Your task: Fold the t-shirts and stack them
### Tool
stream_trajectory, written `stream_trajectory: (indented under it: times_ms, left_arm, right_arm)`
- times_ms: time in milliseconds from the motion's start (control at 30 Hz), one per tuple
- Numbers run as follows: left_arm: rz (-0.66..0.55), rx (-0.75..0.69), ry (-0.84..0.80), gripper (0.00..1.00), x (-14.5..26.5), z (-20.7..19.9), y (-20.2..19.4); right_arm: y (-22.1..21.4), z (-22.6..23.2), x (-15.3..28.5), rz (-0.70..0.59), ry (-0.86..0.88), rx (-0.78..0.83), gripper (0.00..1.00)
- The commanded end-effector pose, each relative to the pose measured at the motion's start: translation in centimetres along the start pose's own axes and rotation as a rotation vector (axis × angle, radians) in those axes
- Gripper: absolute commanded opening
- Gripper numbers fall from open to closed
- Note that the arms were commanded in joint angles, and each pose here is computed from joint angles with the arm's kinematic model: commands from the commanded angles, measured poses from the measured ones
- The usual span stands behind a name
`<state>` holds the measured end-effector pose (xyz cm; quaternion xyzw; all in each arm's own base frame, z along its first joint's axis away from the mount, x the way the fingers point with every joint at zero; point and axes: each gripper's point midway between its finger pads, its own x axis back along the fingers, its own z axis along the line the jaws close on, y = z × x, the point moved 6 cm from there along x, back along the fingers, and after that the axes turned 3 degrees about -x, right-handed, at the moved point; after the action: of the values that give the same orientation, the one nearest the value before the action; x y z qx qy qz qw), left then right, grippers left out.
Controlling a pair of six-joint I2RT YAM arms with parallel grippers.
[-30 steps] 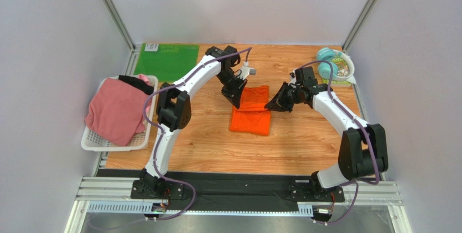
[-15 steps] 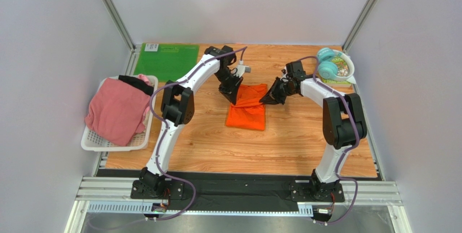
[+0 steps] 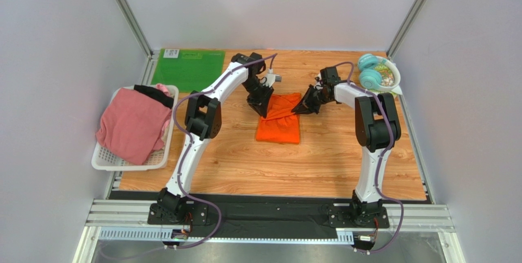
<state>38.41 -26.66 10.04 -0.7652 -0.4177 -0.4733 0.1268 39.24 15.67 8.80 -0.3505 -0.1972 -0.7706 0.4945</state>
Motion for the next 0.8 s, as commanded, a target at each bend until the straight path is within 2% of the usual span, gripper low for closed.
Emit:
stream_trajectory:
  times_ms: [0,67,100,133,167,200,233,267,333,433,533,600,667,767]
  left_arm:
    - [-0.010,0.009,0.060,0.24,3.9,-0.4,-0.4]
    - [-0.051,0.002,0.075,0.26,5.4,-0.5,-0.1]
    - [-0.072,0.005,0.089,0.32,5.8,-0.4,0.1]
    - [-0.076,0.012,0.111,0.46,6.2,0.0,0.1]
    - [-0.079,0.010,0.130,0.54,6.5,0.1,0.0]
    - [-0.075,0.013,0.146,0.65,6.6,0.4,0.0]
    - [-0.065,0.018,0.177,0.88,6.8,0.8,-0.3]
    - [-0.058,0.019,0.185,0.96,6.9,1.0,-0.5]
    - [-0.053,0.032,0.170,1.00,7.3,1.0,-1.0]
    - [-0.091,0.024,0.081,1.00,8.7,-1.2,-1.5]
    - [-0.161,-0.034,-0.078,1.00,9.7,-5.3,-2.2]
    - [-0.184,-0.110,-0.127,1.00,9.9,-7.6,-3.4]
    - [-0.184,-0.159,-0.160,1.00,9.9,-9.7,-4.7]
    - [-0.208,-0.175,-0.196,1.00,10.6,-10.6,-5.8]
  right_arm:
    - [2.1,0.4,0.7,-0.071,0.010,0.044,0.00]
    - [2.3,0.6,1.3,-0.086,0.021,0.039,0.00]
    - [2.4,0.8,1.5,-0.094,0.031,0.042,0.00]
    - [2.5,1.1,1.9,-0.103,0.043,0.049,0.00]
    - [2.5,1.3,2.0,-0.104,0.049,0.051,0.00]
    - [2.6,1.8,2.3,-0.103,0.064,0.062,0.06]
    - [2.7,2.0,2.5,-0.105,0.068,0.065,0.24]
    - [2.7,2.4,2.8,-0.111,0.072,0.076,0.31]
    - [2.8,3.1,3.4,-0.118,0.066,0.104,0.46]
    - [3.2,3.9,4.6,-0.145,0.049,0.141,0.54]
    - [3.8,5.0,6.4,-0.204,0.035,0.173,0.54]
    - [3.7,6.0,7.8,-0.245,0.046,0.194,0.54]
    - [3.1,6.6,8.4,-0.248,0.060,0.206,0.52]
    - [0.6,8.0,9.2,-0.188,0.108,0.256,0.49]
